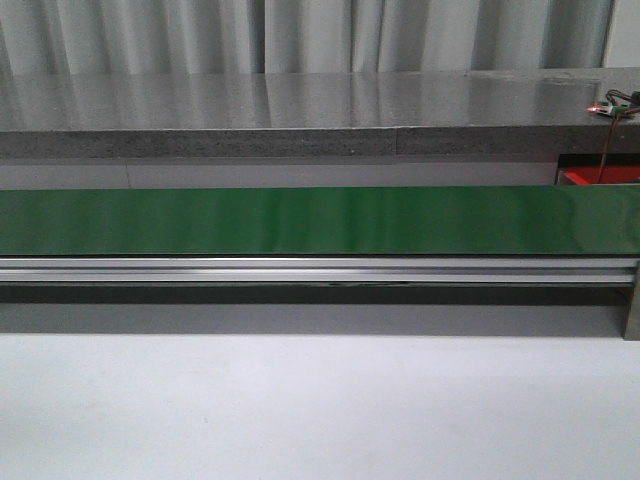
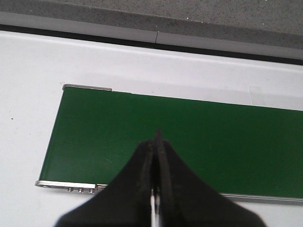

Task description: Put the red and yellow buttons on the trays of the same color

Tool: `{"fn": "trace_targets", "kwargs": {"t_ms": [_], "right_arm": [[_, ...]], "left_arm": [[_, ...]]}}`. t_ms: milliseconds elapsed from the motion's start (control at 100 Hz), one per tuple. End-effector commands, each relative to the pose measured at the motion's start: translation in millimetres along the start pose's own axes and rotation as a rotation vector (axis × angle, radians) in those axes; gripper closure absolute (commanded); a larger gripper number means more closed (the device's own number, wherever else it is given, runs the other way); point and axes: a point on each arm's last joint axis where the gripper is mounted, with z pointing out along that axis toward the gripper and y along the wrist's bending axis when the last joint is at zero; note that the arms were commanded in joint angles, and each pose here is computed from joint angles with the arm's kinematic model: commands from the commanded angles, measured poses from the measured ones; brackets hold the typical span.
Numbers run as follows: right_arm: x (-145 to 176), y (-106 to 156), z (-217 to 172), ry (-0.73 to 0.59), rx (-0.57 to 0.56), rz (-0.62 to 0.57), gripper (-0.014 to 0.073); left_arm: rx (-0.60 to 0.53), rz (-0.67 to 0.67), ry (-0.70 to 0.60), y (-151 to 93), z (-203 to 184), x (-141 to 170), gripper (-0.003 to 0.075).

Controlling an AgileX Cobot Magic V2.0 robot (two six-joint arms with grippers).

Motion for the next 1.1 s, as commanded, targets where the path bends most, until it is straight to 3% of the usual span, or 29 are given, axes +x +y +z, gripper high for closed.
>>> {"fn": "trace_targets", "kwargs": {"t_ms": [0, 360, 650, 1090], "right_arm": [[-11.3, -1.2, -2.7, -0.114, 0.013, -0.009, 0.0667], [12.2, 2.1, -3.6, -0.265, -0.036, -0.041, 0.0667], [57.8, 3.4, 0.4, -0.186, -0.046, 0.014, 0.0667], [59.2, 3.9, 0.6, -0.161, -0.057, 0.015, 0.0667]], "left_arm": [[0.013, -0.002, -0.101, -4.6, -11.9, -11.6, 0.0740], [0.013, -0.002, -0.101, -4.6, -11.9, -11.6, 0.0740], [0.014, -0.002, -0.097, -4.6, -11.9, -11.2, 0.0740], [0.014, -0.002, -0.093, -4.6, -11.4, -11.0, 0.0739]]}}
